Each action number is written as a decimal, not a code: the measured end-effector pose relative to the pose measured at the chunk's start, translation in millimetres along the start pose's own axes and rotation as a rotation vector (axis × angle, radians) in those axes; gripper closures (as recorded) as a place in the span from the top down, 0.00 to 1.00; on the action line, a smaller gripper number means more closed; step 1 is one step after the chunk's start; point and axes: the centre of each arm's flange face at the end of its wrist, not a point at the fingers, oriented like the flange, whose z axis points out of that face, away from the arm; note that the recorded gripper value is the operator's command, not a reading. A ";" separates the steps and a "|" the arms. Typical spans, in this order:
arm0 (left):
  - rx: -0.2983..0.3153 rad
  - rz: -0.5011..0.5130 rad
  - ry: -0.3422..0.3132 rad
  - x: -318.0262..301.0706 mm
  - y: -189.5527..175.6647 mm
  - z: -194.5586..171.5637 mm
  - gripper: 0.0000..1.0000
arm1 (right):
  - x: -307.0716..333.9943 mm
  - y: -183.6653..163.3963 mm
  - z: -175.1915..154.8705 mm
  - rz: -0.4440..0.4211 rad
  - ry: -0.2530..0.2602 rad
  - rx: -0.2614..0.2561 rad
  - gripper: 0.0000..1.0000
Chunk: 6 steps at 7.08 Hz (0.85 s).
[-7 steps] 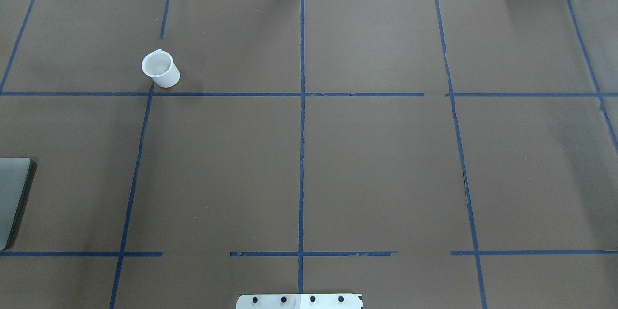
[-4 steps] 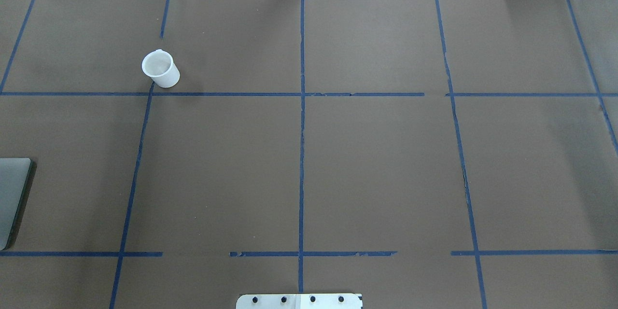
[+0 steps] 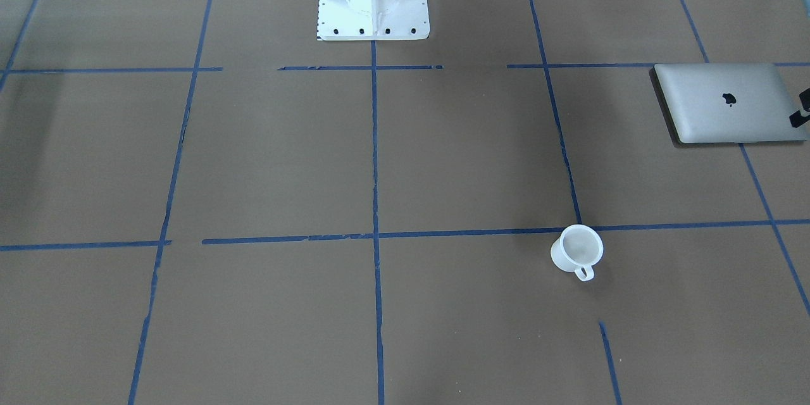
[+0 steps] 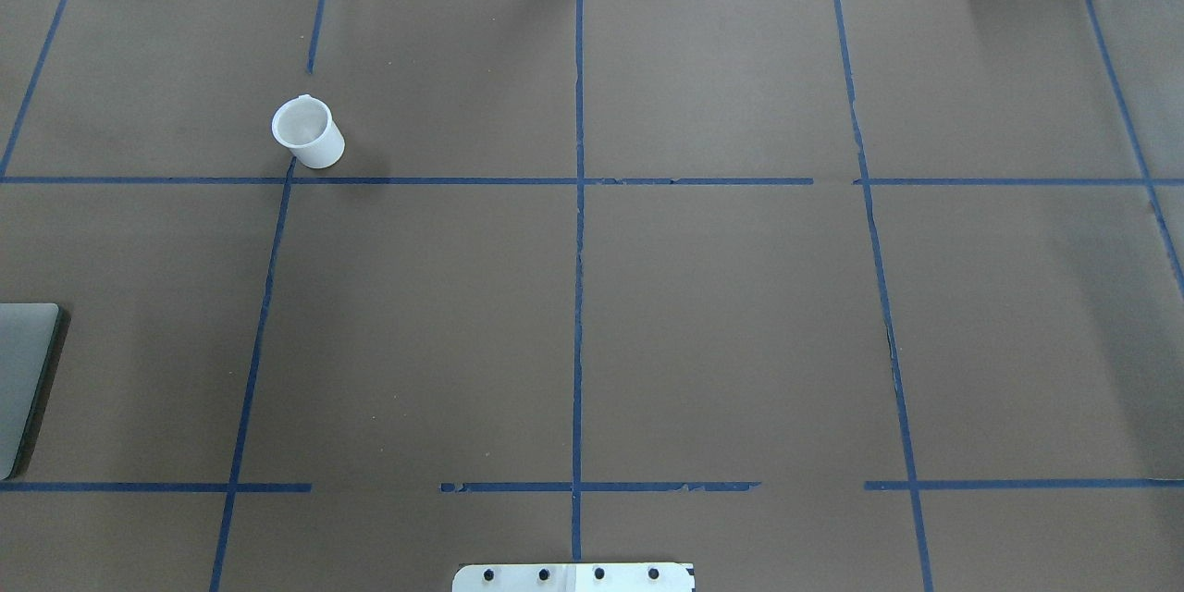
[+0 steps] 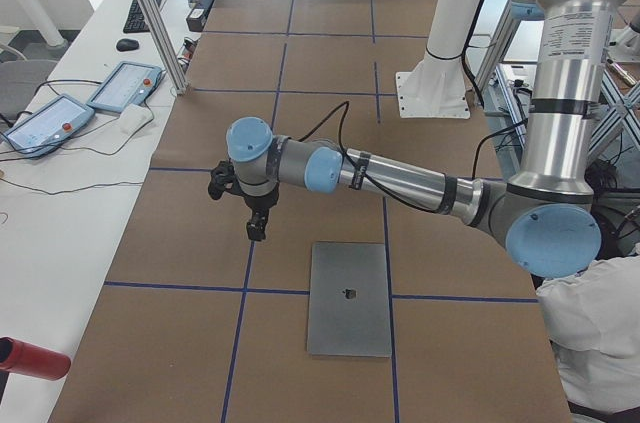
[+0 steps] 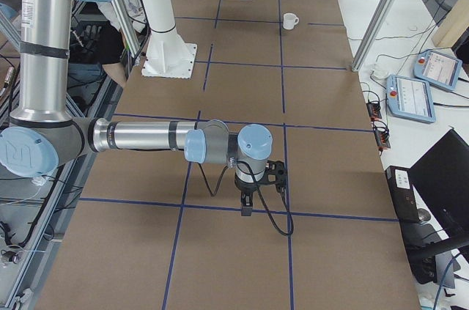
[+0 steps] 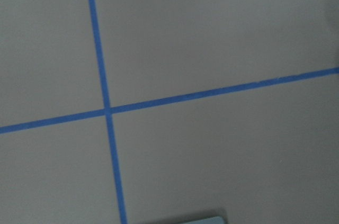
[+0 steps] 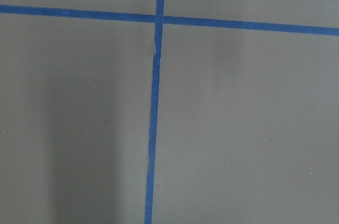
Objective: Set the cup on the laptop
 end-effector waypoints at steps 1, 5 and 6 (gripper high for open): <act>-0.016 -0.025 0.017 48.3 -30.6 14.4 1.00 | 0.0 0.0 0.1 0.000 0.000 0.000 1.00; 0.003 -0.191 0.007 214.7 -114.1 72.2 0.99 | 0.0 0.0 0.0 0.000 0.000 0.000 1.00; 0.025 -0.225 0.016 231.8 -128.9 91.6 0.99 | 0.0 0.0 0.0 0.000 0.000 0.000 1.00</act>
